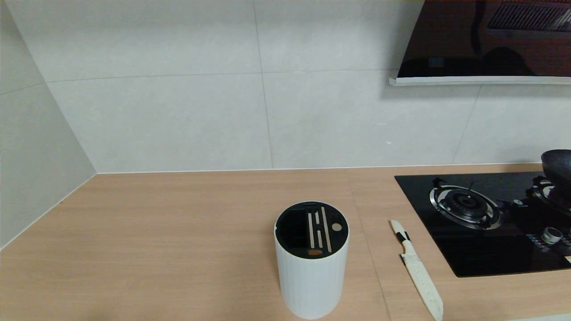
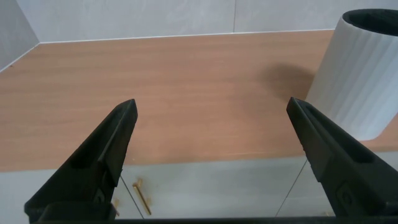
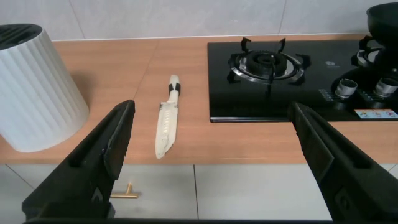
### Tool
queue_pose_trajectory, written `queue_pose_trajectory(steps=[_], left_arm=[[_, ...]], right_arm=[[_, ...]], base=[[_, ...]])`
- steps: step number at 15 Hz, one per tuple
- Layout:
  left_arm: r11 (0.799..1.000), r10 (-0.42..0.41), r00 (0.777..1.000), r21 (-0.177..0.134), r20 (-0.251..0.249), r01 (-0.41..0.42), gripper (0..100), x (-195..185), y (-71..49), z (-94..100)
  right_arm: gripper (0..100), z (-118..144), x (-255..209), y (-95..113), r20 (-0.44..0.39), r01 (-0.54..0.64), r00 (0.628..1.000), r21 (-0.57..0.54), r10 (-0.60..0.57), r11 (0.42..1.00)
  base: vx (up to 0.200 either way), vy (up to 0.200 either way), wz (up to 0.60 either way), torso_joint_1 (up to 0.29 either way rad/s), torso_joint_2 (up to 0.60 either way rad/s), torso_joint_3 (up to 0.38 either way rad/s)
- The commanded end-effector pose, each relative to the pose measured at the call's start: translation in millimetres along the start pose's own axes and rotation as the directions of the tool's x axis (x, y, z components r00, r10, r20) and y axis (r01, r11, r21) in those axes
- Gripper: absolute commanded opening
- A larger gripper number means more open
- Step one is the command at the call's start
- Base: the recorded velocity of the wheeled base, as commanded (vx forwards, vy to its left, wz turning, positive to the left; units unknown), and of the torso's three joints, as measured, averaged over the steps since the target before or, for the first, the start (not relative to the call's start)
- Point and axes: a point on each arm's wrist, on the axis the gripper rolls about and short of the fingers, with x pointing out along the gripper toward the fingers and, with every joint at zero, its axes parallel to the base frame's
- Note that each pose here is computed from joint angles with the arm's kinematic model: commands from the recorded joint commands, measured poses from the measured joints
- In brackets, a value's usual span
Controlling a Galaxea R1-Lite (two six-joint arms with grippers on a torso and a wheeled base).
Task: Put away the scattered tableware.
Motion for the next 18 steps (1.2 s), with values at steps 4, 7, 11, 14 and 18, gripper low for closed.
queue_pose_trajectory(steps=[4, 7, 11, 14, 18], left_arm=[[1.0, 0.0, 1.0, -0.001, 0.0, 0.0, 100, 0, 0.0, 0.1], [1.0, 0.0, 1.0, 0.0, 0.0, 0.0, 100, 0, 0.0, 0.1], [1.0, -0.002, 1.0, -0.001, 0.0, 0.002, 100, 0, 0.0, 0.1], [1.0, 0.0, 1.0, 0.0, 0.0, 0.0, 100, 0, 0.0, 0.1], [1.0, 0.0, 1.0, 0.0, 0.0, 0.0, 100, 0, 0.0, 0.1]], right_arm=[[100, 0, 0, 0, 0.0, -0.002, 1.0, -0.008, 0.002, 1.0], [100, 15, -3, 0, 0.087, -0.009, 0.996, -0.003, 0.009, 1.0], [100, 46, 8, 2, 0.0, -0.089, 0.996, 0.006, 0.089, 0.996], [100, 61, 38, 3, -0.192, -0.121, 0.973, 0.03, 0.124, 0.992], [100, 78, 80, 8, -0.369, -0.19, 0.909, 0.049, 0.194, 0.981]], base=[[0.0, 0.0, 0.0, 0.0, 0.0, 0.0], [0.0, 0.0, 0.0, 0.0, 0.0, 0.0], [0.0, 0.0, 0.0, 0.0, 0.0, 0.0], [0.0, 0.0, 0.0, 0.0, 0.0, 0.0], [0.0, 0.0, 0.0, 0.0, 0.0, 0.0]])
